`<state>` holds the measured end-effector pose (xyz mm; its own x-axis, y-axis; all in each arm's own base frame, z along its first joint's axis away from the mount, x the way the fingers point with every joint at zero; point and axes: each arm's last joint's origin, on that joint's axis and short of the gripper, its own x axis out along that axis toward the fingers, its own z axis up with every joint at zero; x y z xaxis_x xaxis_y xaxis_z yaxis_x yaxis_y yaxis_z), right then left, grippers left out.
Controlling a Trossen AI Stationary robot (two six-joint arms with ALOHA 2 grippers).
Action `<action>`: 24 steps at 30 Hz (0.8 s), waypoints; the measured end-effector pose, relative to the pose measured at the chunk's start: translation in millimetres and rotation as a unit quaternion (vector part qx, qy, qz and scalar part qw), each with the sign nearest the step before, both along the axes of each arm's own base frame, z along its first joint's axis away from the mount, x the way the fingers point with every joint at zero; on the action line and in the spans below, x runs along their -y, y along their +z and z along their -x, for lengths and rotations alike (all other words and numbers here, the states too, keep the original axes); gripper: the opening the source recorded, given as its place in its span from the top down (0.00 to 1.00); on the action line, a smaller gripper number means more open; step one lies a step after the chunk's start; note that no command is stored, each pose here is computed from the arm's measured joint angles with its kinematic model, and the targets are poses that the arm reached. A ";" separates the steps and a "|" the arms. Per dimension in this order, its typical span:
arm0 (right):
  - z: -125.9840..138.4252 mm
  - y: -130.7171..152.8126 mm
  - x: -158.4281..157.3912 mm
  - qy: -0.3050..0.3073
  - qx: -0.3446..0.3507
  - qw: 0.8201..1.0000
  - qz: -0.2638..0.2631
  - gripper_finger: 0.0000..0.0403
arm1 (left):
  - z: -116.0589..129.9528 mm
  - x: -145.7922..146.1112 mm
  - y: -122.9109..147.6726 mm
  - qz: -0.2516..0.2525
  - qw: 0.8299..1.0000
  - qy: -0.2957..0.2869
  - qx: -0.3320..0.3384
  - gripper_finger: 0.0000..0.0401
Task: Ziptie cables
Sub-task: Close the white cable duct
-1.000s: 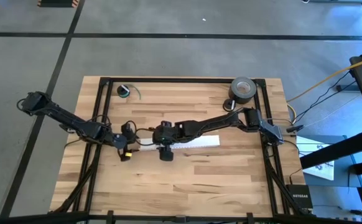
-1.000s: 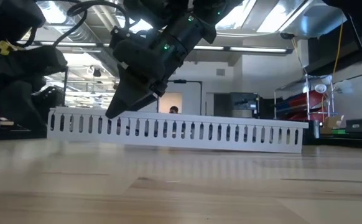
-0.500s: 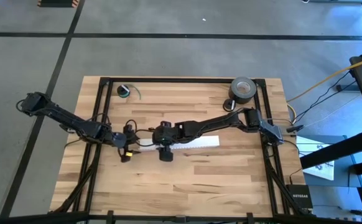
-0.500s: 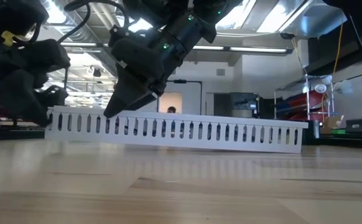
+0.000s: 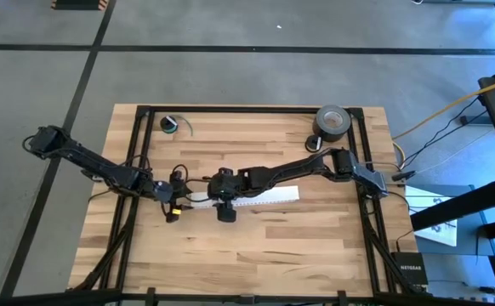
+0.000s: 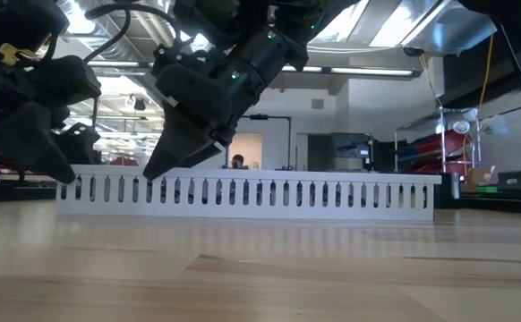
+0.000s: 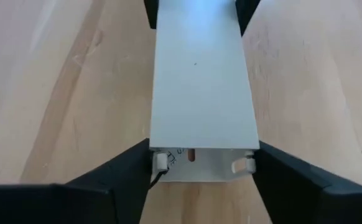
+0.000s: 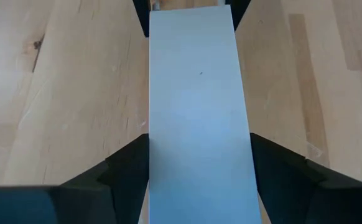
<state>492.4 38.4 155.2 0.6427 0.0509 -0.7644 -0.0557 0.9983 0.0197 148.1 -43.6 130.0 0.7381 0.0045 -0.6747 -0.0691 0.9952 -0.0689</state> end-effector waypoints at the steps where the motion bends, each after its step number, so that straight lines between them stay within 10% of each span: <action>1: -0.3 -0.3 0.0 0.000 0.001 1.000 0.000 0.42 | 0.1 -0.1 -0.1 -0.003 1.000 -0.002 -0.001 0.41; 24: -17.6 -12.3 -2.5 -0.011 0.080 0.996 -0.046 0.46 | -0.1 1.2 -4.7 -0.012 0.999 -0.026 -0.020 0.42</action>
